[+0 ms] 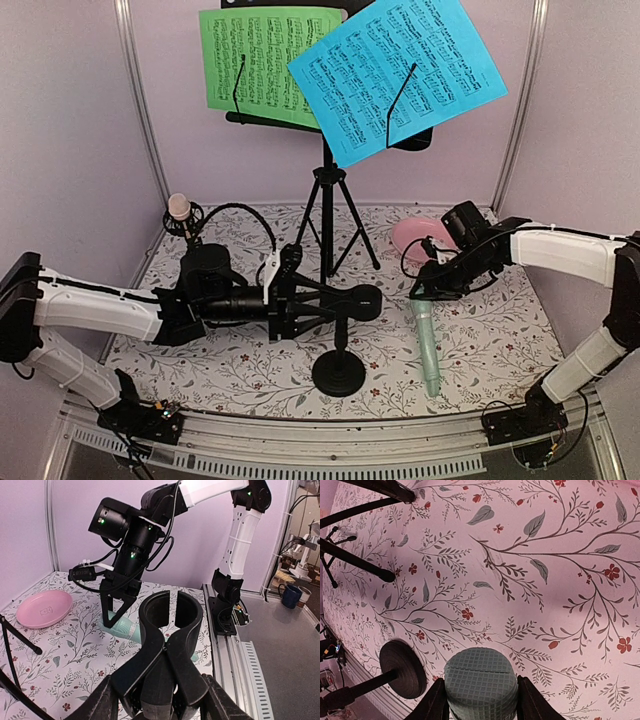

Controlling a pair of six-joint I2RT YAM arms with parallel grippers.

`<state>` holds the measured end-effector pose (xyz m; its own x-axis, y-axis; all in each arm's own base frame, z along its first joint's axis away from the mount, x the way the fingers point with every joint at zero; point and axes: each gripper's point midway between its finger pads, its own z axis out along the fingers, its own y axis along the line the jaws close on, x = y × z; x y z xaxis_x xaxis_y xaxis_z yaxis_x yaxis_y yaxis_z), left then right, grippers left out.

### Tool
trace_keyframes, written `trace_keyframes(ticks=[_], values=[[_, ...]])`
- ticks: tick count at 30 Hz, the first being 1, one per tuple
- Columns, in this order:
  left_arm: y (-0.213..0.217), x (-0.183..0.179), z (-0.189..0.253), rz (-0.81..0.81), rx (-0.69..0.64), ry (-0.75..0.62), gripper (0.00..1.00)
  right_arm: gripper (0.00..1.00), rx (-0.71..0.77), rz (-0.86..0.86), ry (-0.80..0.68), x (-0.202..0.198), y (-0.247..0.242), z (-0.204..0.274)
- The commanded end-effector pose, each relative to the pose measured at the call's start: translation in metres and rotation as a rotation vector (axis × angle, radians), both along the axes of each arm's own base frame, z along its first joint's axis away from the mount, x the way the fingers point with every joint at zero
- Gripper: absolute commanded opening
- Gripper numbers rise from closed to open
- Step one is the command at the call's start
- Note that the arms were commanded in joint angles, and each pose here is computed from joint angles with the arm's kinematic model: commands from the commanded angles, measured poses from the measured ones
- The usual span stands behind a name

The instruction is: Pack up the instrument practice props

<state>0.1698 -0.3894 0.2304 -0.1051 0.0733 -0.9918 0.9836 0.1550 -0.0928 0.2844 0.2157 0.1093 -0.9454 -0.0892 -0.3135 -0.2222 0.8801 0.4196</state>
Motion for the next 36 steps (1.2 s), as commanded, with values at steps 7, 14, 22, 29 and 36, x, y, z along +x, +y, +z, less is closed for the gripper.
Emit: trace_keyframes(ticks=[7,14,22,29,36], values=[[-0.014,-0.001,0.018,0.013,-0.052,-0.048,0.0,0.44,-0.064,-0.089,0.078,0.01,-0.011,-0.041],[-0.016,-0.002,0.015,0.022,-0.038,-0.055,0.0,0.51,-0.112,-0.102,0.11,0.005,-0.02,-0.059],[-0.016,-0.001,0.009,0.036,-0.012,-0.063,0.15,0.66,-0.136,-0.109,0.122,0.002,-0.025,-0.065],[-0.015,0.001,0.011,0.05,-0.009,-0.067,0.18,0.73,-0.141,-0.107,0.066,0.014,-0.024,-0.039],[-0.014,0.001,0.008,0.054,0.003,-0.063,0.19,0.76,-0.058,-0.046,-0.07,0.032,-0.008,0.018]])
